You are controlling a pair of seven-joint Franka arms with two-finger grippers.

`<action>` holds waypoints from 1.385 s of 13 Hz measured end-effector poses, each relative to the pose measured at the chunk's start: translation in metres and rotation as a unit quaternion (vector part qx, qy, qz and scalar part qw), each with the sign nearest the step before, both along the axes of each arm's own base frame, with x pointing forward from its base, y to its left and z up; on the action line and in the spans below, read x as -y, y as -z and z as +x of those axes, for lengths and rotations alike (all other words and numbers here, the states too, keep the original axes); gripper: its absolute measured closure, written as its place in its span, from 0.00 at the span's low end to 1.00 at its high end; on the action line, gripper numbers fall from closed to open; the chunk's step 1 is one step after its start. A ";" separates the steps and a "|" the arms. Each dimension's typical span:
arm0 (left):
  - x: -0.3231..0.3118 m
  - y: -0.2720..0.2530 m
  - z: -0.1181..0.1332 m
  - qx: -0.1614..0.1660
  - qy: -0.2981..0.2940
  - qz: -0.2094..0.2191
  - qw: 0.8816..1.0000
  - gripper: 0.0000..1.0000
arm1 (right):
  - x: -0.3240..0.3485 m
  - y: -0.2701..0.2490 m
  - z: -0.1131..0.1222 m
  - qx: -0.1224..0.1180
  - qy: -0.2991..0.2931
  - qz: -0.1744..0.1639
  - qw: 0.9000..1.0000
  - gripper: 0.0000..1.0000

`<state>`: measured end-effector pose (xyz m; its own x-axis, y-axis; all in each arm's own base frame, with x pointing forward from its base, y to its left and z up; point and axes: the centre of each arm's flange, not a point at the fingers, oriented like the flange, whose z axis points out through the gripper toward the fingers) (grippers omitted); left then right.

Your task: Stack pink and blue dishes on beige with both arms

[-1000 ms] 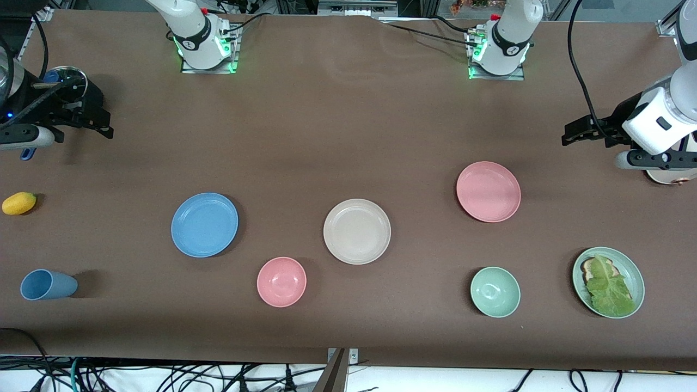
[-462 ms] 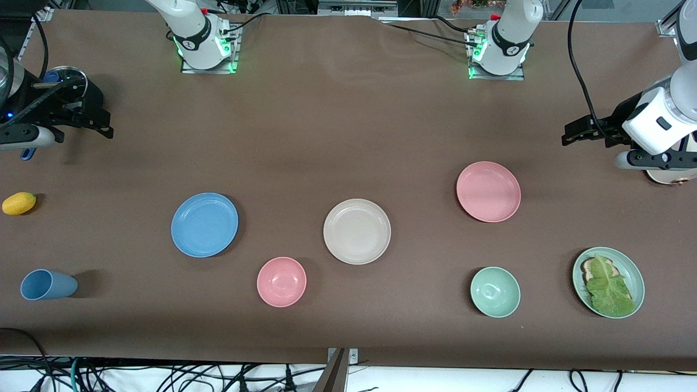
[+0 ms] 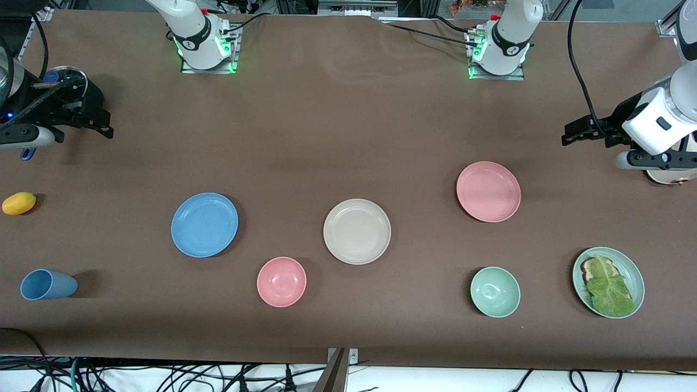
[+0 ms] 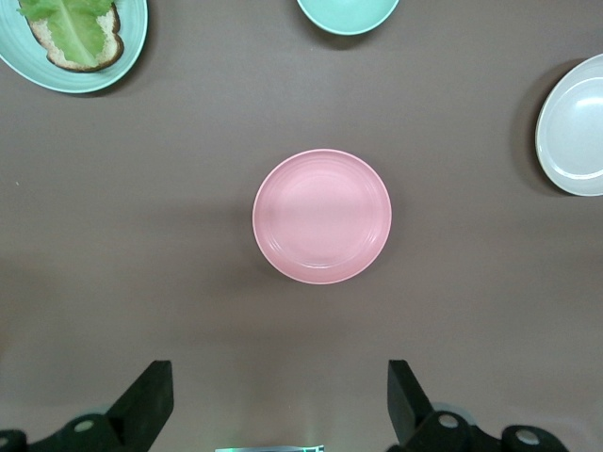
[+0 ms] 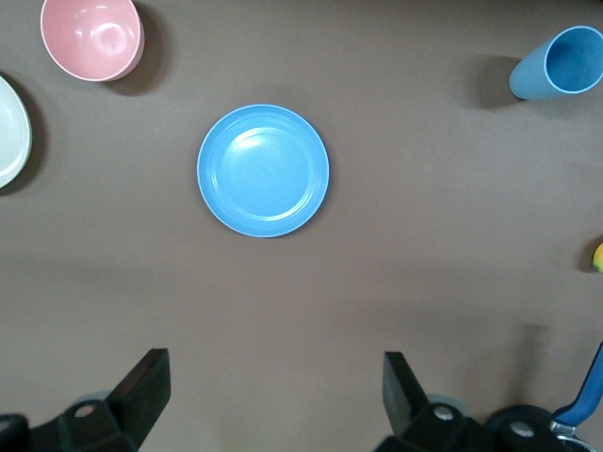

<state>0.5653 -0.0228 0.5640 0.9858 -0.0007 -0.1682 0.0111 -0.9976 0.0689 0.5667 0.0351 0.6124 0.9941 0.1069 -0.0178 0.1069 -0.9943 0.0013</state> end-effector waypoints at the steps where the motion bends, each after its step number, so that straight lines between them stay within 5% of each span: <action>1: 0.000 -0.002 0.001 0.003 0.000 0.000 1.000 0.00 | 0.000 0.000 0.000 0.000 0.000 0.000 1.000 0.00; 6: -0.009 0.004 0.011 0.001 -0.008 0.000 1.000 0.00 | 0.002 0.000 0.000 -0.001 0.002 0.000 1.000 0.00; 13: -0.038 0.113 0.045 -0.084 -0.029 -0.005 0.996 0.00 | 0.003 0.001 0.000 -0.002 0.002 0.000 1.000 0.00; 18: -0.026 0.185 0.064 -0.116 -0.024 -0.015 0.993 0.00 | 0.003 0.001 0.000 -0.002 0.002 0.000 1.000 0.00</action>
<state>0.6288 0.0028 0.3787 0.9194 0.0363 -0.3916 0.0771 -0.9930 0.0890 0.5668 0.0323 0.6118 0.9946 0.1020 -0.0211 0.1020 -0.9948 0.0013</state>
